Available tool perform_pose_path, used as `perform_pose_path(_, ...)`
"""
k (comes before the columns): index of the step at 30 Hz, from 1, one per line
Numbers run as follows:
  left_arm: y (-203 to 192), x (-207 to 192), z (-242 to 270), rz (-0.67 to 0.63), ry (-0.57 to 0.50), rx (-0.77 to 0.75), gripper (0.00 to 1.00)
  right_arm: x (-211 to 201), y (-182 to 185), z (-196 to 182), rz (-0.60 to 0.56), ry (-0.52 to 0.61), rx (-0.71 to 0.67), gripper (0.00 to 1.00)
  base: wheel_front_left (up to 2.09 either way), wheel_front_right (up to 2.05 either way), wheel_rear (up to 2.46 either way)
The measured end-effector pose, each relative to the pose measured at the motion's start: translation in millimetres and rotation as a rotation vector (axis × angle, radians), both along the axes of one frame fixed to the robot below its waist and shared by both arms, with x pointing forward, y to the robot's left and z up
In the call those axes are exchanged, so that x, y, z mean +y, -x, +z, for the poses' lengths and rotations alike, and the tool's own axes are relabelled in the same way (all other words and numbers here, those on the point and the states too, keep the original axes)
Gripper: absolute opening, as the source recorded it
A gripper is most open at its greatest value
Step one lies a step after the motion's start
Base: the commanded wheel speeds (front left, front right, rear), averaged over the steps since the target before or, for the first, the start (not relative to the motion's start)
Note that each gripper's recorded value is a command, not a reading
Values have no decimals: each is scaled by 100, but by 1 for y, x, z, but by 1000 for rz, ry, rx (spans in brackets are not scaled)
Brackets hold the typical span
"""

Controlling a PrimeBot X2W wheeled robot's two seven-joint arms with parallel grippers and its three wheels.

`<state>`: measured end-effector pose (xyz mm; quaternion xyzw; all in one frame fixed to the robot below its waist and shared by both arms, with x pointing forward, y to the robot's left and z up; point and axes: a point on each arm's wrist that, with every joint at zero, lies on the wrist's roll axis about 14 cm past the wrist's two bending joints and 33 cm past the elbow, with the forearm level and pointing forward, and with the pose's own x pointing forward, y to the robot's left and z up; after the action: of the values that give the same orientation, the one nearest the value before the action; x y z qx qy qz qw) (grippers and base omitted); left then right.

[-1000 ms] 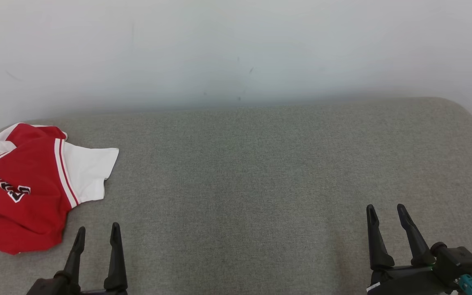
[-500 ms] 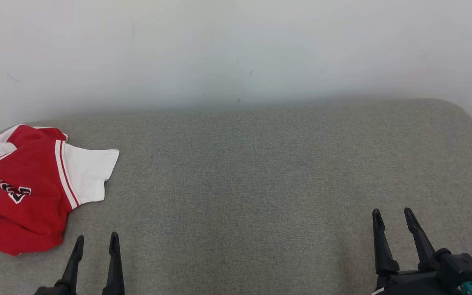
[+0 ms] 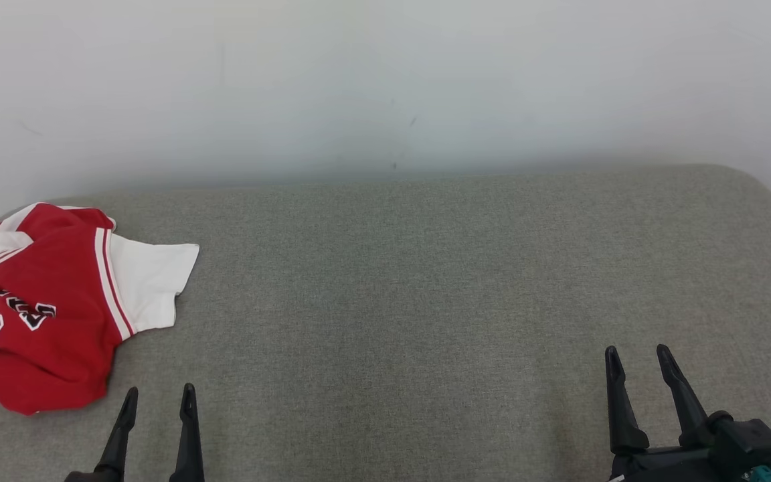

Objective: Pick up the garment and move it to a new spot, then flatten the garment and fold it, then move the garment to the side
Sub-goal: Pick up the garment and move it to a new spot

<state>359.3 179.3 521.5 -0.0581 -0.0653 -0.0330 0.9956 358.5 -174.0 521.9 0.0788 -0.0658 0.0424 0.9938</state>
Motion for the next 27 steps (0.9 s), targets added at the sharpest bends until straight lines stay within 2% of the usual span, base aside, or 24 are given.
perform_pose_path(12,5,11,-6,43,-5,21,100,7,-3,-3,22,-9,10,100,0,0,0)
perform_pose_path(27,38,63,-10,240,-33,38,100,66,-19,-14,198,-12,45,100,0,0,0)
